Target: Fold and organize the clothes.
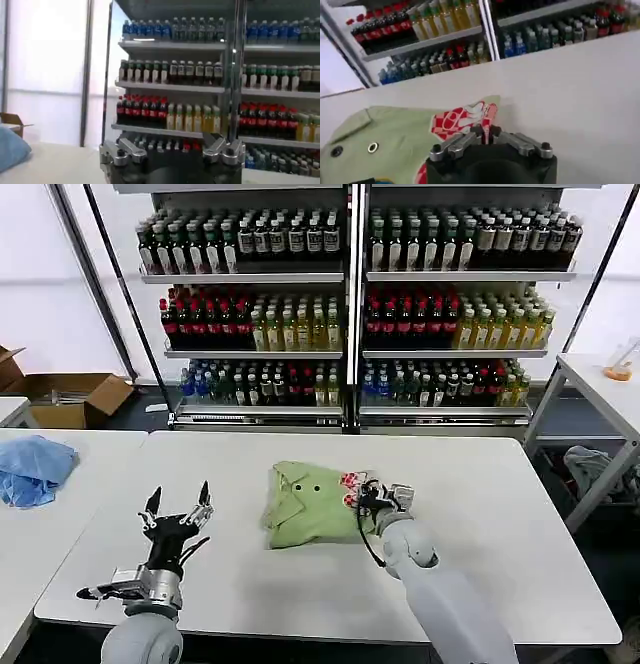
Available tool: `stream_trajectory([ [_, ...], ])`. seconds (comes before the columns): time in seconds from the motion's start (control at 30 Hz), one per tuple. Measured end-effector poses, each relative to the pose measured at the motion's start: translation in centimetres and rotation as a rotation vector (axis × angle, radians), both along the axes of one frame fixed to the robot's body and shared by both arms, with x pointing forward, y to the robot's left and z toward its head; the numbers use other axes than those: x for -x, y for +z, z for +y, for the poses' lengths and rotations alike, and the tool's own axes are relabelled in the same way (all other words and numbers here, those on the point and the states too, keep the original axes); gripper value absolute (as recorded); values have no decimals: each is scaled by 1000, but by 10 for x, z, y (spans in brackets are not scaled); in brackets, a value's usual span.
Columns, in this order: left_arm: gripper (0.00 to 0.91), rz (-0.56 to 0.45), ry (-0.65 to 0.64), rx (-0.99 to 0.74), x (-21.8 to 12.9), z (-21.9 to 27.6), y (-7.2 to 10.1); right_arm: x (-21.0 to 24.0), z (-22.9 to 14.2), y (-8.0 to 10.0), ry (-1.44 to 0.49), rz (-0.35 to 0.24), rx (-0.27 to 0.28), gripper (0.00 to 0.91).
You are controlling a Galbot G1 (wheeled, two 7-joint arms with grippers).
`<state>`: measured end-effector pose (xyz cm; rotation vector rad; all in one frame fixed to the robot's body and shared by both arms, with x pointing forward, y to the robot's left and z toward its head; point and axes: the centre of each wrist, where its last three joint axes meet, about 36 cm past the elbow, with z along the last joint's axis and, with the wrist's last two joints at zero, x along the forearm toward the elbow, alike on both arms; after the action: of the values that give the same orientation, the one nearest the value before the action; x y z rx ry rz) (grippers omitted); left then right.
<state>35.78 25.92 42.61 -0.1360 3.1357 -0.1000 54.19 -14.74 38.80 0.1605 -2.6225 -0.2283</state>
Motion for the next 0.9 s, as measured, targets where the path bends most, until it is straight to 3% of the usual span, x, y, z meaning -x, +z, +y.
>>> stream_trajectory([
  [0.27,907,9,-32,-3,7,-7,0,29,-22,-10,2,-209,146,907],
  [0.43,907,17,-56,-6,11,-10,1,64,-43,-12,-14,-344,210,907],
  [0.6,907,27,-73,-13,16,-9,5,110,-61,-1,-31,-446,227,907],
  [0.9,907,49,-95,-23,26,-5,11,185,-83,21,-53,-544,247,907],
])
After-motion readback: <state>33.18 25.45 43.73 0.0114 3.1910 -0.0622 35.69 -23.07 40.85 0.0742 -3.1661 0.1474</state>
